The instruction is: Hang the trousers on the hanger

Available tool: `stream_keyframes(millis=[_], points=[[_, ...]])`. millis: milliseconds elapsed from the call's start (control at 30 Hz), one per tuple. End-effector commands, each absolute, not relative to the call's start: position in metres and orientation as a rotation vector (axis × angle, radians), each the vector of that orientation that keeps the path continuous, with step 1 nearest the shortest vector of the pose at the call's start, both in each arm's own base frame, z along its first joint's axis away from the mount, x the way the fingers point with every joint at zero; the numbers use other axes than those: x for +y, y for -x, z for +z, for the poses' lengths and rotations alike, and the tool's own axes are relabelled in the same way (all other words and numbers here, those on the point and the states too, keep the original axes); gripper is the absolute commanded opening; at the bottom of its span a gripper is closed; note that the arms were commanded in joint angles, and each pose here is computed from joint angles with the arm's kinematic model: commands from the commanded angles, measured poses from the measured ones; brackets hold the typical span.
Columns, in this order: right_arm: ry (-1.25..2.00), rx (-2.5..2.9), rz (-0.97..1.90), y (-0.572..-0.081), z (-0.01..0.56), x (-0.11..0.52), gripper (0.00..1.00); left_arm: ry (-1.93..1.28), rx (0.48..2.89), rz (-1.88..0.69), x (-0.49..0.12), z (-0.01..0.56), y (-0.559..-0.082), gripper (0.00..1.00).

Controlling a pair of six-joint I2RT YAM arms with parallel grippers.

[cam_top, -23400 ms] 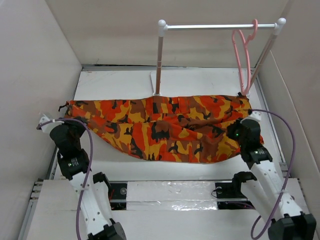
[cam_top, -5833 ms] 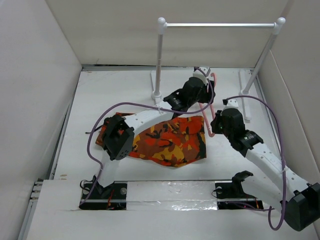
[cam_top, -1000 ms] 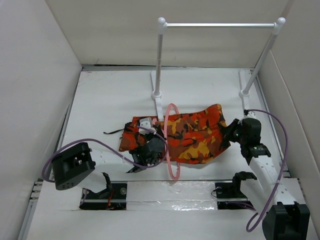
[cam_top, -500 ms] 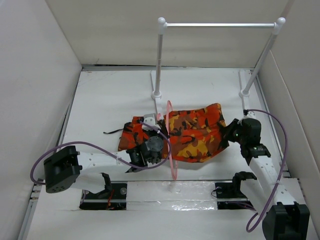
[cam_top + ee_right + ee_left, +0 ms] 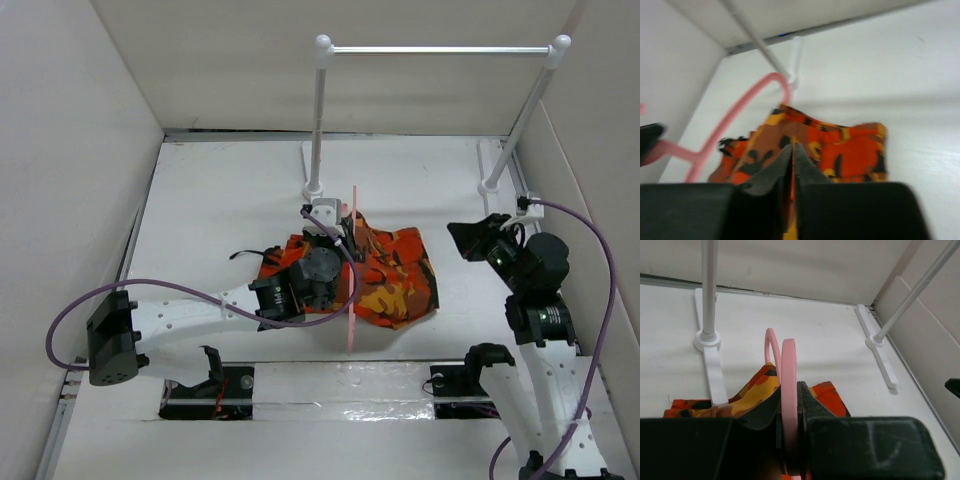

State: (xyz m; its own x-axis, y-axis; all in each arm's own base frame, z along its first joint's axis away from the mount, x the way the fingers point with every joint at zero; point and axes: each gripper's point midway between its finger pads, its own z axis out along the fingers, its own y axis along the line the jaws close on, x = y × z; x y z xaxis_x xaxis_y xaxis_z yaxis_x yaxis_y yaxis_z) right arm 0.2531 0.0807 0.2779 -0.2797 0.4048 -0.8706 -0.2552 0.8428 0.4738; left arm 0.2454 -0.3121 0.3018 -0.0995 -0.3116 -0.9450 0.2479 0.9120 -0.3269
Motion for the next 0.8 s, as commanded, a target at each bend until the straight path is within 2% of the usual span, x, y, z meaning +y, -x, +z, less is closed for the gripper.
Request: stream_keyframes(millis=[0, 167, 200, 233, 300, 333, 433, 567, 767], points=[[0.032, 1.735, 0.911, -0.23, 0.293, 0.128, 0.0, 0.108, 1.538, -0.618, -0.317, 0.349, -0.236, 0.0], [0.108, 1.668, 1.085, -0.201, 0.315, 0.171, 0.01, 0.123, 1.536, -0.62, -0.324, 0.351, -0.239, 0.0], [0.103, 1.673, 1.123, -0.198, 0.317, 0.177, 0.29, 0.121, 1.538, -0.618, -0.327, 0.35, -0.24, 0.0], [0.107, 1.681, 1.151, -0.195, 0.316, 0.183, 0.46, 0.118, 1.536, -0.618, -0.329, 0.351, -0.24, 0.0], [0.141, 1.717, 1.247, -0.188, 0.305, 0.206, 0.73, 0.123, 1.529, -0.627, -0.332, 0.354, -0.241, 0.0], [0.152, 1.733, 1.278, -0.187, 0.3, 0.215, 0.77, 0.114, 1.533, -0.62, -0.335, 0.352, -0.242, 0.0], [0.209, 1.778, 1.379, -0.176, 0.282, 0.248, 0.8, 0.11, 1.535, -0.615, -0.341, 0.349, -0.244, 0.0], [0.163, 1.824, 1.323, -0.179, 0.266, 0.265, 0.79, 0.114, 1.536, -0.614, -0.342, 0.348, -0.244, 0.0], [0.144, 1.862, 1.364, -0.174, 0.252, 0.287, 0.66, 0.128, 1.52, -0.638, -0.339, 0.355, -0.243, 0.0]])
